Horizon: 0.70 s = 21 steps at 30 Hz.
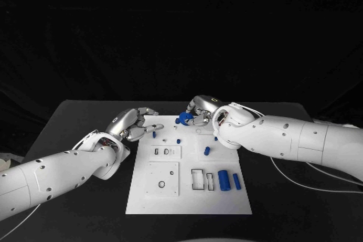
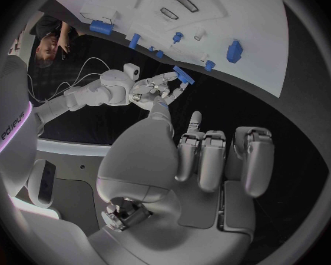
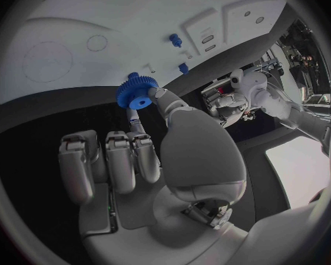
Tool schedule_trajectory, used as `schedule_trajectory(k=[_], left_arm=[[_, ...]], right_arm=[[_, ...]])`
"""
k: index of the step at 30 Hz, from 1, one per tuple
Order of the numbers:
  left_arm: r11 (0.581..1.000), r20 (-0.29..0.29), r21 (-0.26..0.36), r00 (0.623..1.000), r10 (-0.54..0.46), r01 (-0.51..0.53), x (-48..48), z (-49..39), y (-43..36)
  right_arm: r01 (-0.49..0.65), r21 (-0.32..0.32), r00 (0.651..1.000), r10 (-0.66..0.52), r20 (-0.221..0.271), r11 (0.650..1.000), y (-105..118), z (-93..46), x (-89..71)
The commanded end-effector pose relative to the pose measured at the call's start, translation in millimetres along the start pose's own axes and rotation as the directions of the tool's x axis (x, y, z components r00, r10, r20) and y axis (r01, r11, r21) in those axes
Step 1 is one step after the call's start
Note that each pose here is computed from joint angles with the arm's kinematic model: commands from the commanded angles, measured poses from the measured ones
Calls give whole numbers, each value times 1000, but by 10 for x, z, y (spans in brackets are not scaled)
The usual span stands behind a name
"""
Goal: Assemble the parts on the task board
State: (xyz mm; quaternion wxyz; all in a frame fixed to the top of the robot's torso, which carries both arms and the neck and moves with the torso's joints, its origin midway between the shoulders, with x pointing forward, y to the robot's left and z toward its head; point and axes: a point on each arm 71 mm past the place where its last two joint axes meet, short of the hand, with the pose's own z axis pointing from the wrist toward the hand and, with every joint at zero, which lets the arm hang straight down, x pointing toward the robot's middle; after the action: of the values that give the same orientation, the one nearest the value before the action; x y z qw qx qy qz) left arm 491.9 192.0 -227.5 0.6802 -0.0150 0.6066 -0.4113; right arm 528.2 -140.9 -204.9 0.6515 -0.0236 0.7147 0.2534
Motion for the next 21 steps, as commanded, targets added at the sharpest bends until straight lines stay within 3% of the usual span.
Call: schedule_trajectory(k=[1,21], left_arm=[[1000,-4,15,1000,0,0,3,4,-18],[1000,1,15,1000,2,-2,-10,-8,-18]], right_arm=[[38,-45,999,-39,-18,998,72,35,39],[69,-53,994,-73,-78,996,184,180,306]])
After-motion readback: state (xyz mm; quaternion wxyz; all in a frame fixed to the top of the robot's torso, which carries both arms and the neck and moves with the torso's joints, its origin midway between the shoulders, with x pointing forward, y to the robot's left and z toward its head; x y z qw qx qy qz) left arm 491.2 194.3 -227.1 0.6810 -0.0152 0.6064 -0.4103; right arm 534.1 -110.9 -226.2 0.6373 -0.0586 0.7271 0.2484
